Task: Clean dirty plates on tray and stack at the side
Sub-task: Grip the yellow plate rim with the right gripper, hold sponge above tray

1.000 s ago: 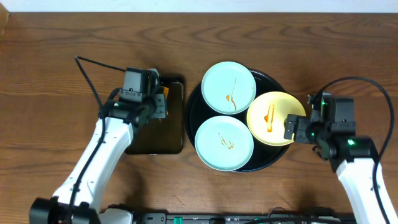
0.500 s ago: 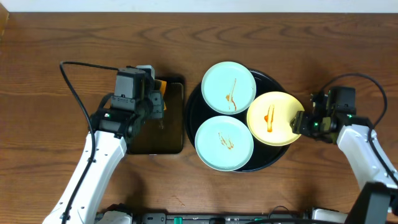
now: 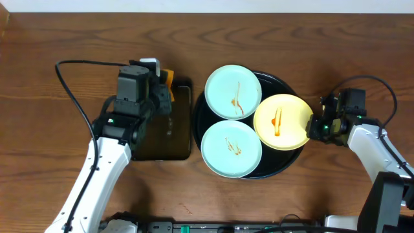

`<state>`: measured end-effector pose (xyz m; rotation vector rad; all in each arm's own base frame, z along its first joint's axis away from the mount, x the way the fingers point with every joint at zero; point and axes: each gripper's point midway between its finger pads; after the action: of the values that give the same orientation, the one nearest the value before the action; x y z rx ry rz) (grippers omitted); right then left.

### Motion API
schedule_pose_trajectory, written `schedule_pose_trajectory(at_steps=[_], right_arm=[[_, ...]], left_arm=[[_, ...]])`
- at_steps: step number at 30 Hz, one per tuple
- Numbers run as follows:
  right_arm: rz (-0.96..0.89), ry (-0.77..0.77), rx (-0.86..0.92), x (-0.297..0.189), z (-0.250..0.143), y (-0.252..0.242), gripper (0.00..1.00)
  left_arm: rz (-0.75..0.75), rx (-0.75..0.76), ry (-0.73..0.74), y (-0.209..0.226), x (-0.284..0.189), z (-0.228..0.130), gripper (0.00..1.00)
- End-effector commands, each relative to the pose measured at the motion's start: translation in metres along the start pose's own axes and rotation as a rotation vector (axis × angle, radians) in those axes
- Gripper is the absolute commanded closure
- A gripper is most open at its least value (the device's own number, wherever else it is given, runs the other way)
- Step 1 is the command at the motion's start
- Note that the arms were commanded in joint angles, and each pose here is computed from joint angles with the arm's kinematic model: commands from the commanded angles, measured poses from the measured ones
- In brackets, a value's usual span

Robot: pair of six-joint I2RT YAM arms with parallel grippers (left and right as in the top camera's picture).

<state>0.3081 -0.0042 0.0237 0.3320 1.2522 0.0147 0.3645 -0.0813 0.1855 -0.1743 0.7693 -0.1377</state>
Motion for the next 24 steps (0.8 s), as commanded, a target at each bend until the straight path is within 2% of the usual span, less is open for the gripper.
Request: schedule_pose_trajectory(at_steps=[1, 4, 8, 24], right_arm=[[0.013, -0.017, 0.002, -0.003, 0.008, 0.001, 0.94], [0.013, -0.016, 0.002, -0.003, 0.008, 0.001, 0.99], [0.013, -0.016, 0.002, -0.003, 0.008, 0.001, 0.99], [0.013, -0.014, 0.002, -0.003, 0.008, 0.001, 0.99]], left_arm=[[-0.008, -0.011, -0.096, -0.004, -0.015, 0.023, 0.92], [-0.022, -0.009, -0.15, -0.008, -0.022, 0.035, 0.92], [-0.03, -0.008, -0.183, -0.01, -0.029, 0.042, 0.93], [-0.032, -0.008, -0.188, -0.01, -0.032, 0.043, 0.93]])
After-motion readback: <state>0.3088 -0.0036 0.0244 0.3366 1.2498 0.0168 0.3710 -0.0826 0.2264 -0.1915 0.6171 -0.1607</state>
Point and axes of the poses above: each gripper's point midway between its finger pads, its own x axis out along the fingers, its own y axis along the line the jaws close on, z = x × y, and after that the axes turned 1 degree about -x, right-handed
